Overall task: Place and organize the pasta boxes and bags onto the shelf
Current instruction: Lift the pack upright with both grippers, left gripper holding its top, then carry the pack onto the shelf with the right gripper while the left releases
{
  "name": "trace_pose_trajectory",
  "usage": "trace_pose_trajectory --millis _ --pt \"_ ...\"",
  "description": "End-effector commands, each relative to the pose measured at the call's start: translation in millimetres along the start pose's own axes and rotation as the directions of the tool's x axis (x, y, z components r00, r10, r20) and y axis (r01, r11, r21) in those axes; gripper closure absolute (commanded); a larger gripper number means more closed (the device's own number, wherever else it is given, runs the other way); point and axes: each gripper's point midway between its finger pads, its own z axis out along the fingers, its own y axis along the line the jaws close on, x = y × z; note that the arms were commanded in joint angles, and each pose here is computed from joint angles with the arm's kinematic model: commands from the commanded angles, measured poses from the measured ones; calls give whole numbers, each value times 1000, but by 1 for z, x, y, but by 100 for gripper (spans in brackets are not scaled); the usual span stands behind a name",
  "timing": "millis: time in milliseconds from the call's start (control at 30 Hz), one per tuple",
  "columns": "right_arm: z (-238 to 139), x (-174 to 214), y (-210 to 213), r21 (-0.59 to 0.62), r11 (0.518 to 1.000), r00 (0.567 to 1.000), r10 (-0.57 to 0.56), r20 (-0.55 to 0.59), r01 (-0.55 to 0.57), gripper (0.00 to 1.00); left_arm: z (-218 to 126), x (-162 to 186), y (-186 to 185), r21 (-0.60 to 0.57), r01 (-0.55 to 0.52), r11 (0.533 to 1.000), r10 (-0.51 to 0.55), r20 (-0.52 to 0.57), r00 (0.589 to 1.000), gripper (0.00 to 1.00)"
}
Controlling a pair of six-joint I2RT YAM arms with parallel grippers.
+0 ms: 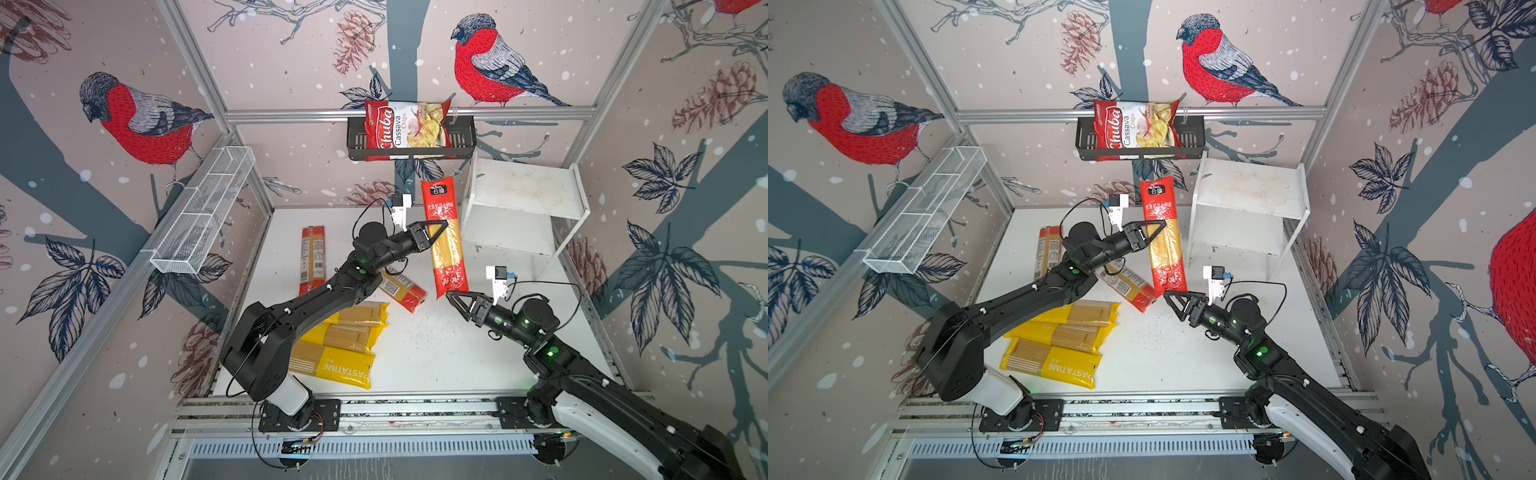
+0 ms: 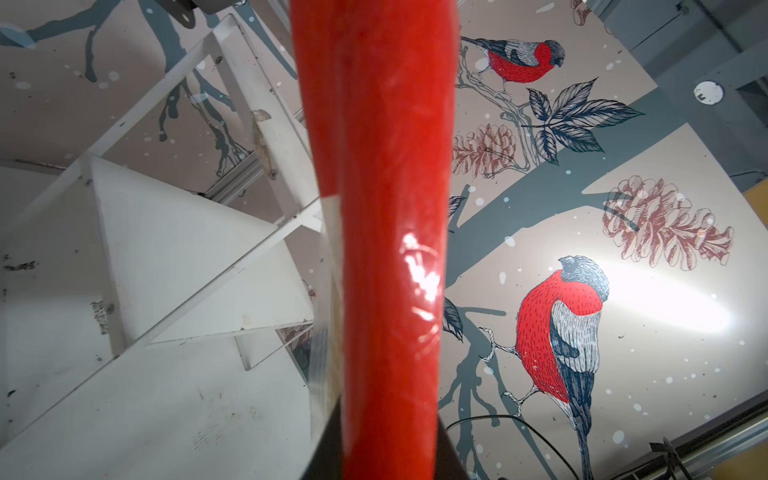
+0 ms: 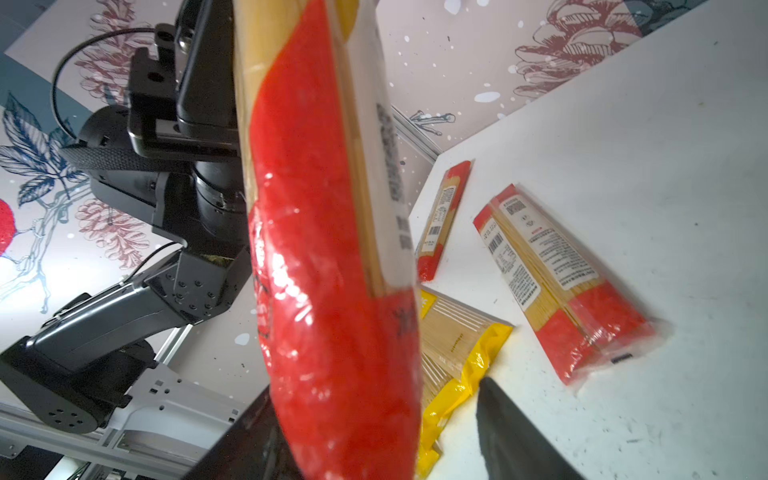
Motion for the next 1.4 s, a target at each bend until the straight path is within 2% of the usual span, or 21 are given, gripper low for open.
trace_pose_trajectory --millis 0,267,433,467,567,633,867,1000,1167,1300,1367 --pt "1 -24 17 -59 998 995 -12 97 17 32 4 -19 -47 159 -55 986 43 81 996 96" --pt "-6 -55 33 -116 993 977 15 212 9 44 16 -16 -53 183 -44 982 32 69 997 95" --pt "-10 -67 37 -132 991 967 32 254 2 57 24 -19 -55 185 -52 981 40 67 997 95" --pt "-11 -70 37 -135 991 964 34 263 2 56 25 -19 -56 190 -51 981 40 64 997 95" --pt "-14 -76 42 -144 990 959 32 281 9 39 29 -17 -56 192 -49 980 39 56 998 95" --pt "-16 -79 43 -145 989 957 29 289 14 35 29 -17 -55 190 -48 981 39 56 998 95" --pt "-23 -86 51 -195 981 951 44 306 18 35 30 -16 -49 178 -47 983 37 60 997 95" --pt "-21 -79 46 -184 983 960 40 278 12 33 30 -21 -47 172 -51 984 39 70 997 95" --pt "-23 -83 45 -190 982 953 50 299 8 32 35 -15 -51 188 -42 981 32 57 998 95" --pt "-18 -88 53 -213 977 955 37 296 28 39 41 -9 -50 200 -22 980 14 43 999 95" --pt "-17 -90 53 -215 976 953 38 300 29 48 43 -10 -50 201 -19 979 10 44 999 94"
